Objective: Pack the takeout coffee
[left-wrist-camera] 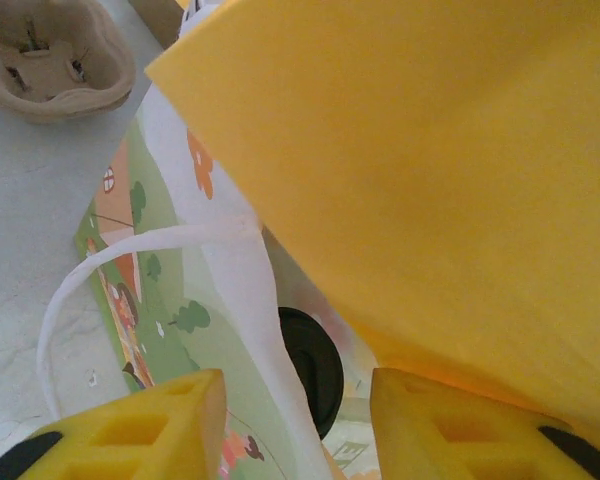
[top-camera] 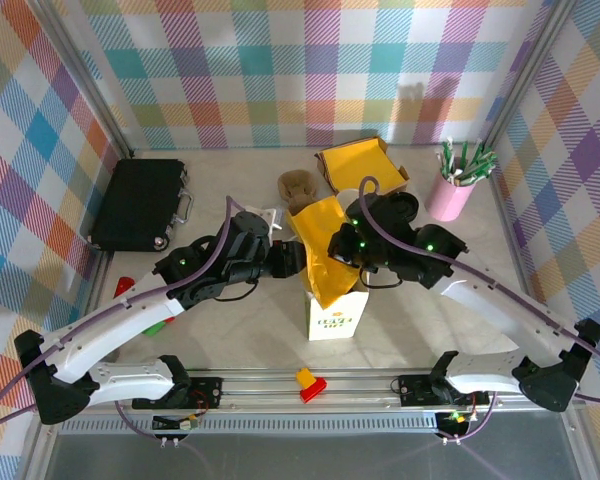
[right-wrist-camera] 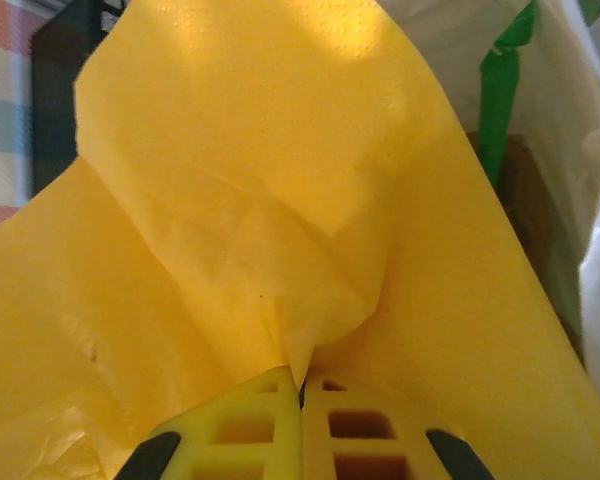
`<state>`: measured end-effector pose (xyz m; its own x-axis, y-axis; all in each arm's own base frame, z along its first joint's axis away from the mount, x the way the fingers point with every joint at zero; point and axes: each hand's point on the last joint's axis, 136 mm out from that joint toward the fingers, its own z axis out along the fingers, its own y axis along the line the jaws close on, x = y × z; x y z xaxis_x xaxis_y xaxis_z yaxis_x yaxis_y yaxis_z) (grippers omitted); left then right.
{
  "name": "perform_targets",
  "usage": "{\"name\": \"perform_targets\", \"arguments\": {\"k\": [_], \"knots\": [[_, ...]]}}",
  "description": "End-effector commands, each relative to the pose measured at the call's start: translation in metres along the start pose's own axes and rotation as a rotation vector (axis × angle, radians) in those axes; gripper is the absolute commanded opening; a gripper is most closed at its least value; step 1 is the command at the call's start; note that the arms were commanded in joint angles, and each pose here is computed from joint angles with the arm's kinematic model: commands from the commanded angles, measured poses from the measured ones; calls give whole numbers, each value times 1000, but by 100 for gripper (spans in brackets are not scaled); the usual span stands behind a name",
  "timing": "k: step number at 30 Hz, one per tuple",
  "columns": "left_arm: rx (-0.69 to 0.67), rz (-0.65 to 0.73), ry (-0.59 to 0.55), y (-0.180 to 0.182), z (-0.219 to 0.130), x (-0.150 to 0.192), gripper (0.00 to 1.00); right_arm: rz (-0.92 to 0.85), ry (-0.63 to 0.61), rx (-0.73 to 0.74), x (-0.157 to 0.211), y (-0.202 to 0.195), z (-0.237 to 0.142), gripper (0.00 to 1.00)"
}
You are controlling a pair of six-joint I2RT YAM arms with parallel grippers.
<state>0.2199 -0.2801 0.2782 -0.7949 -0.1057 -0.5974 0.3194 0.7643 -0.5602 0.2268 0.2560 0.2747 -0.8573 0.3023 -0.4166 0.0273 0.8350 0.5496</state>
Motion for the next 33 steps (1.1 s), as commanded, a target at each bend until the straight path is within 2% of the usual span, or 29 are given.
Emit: {"name": "perform_targets", "arguments": {"k": [1,15,25,33], "knots": [[-25,24,6,5,3,4,38,-74,-48,106,-7,-11,-5,0],[-56,39,25,13,6,10,26,-169,-40,304,3,-31,18,0],[-71,44,21,17,5,11,25,-205,-16,404,13,-49,32,0],[-72,47,21,17,5,11,25,-229,-24,448,12,-53,29,1]]}}
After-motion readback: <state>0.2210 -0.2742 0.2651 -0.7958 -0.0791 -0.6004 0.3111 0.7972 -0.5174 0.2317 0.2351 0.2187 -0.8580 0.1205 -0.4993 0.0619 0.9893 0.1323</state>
